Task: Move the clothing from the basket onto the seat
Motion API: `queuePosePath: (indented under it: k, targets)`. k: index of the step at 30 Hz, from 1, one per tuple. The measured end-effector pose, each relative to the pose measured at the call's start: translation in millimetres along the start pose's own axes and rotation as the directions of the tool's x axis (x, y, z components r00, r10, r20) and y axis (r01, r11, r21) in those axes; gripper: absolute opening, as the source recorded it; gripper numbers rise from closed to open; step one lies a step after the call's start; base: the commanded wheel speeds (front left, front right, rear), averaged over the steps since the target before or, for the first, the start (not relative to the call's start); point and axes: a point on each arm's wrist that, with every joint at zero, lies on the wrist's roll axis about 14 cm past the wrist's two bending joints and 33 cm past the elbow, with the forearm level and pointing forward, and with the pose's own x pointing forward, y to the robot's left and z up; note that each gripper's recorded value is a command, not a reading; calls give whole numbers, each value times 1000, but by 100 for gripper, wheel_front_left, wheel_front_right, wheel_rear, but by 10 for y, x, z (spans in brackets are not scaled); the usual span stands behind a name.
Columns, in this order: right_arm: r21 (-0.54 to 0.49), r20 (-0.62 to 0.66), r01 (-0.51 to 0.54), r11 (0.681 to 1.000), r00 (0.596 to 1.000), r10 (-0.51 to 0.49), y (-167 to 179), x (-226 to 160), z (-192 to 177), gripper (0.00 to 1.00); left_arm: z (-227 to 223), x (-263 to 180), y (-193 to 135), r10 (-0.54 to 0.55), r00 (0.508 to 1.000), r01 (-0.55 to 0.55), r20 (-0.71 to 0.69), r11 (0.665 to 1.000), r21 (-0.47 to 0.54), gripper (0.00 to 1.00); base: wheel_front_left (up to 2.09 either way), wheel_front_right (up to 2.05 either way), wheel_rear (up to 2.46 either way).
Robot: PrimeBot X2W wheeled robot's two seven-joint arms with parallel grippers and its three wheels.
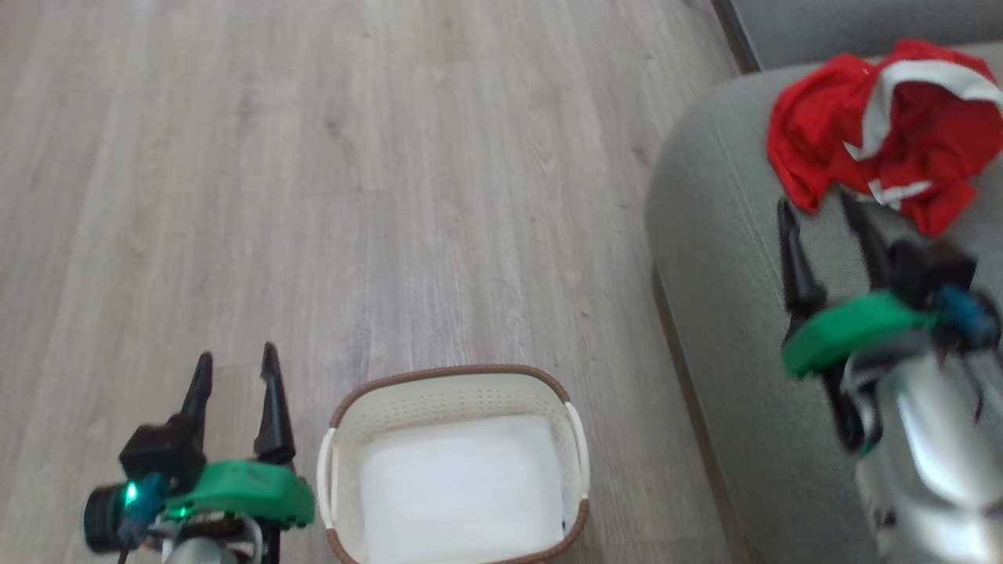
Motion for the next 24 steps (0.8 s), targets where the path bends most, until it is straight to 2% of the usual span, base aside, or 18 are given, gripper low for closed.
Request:
queuePosePath:
  k: [6, 13, 24]
  targets:
    - [37, -35, -13, 999, 999, 14, 247, -258, -218, 100, -4, -255, 260, 86, 996, -86, 1, 996, -9, 100, 0, 0, 0]
    - [67, -24, -16, 998, 1000, 18, 370, -399, -228, 100, -59, -452, 452, 146, 989, -147, -12, 989, -21, 100, 0, 0, 0]
    - [95, -43, -27, 995, 999, 31, 447, -516, -304, 100, -122, -540, 457, 150, 988, -151, -24, 988, -34, 100, 0, 0, 0]
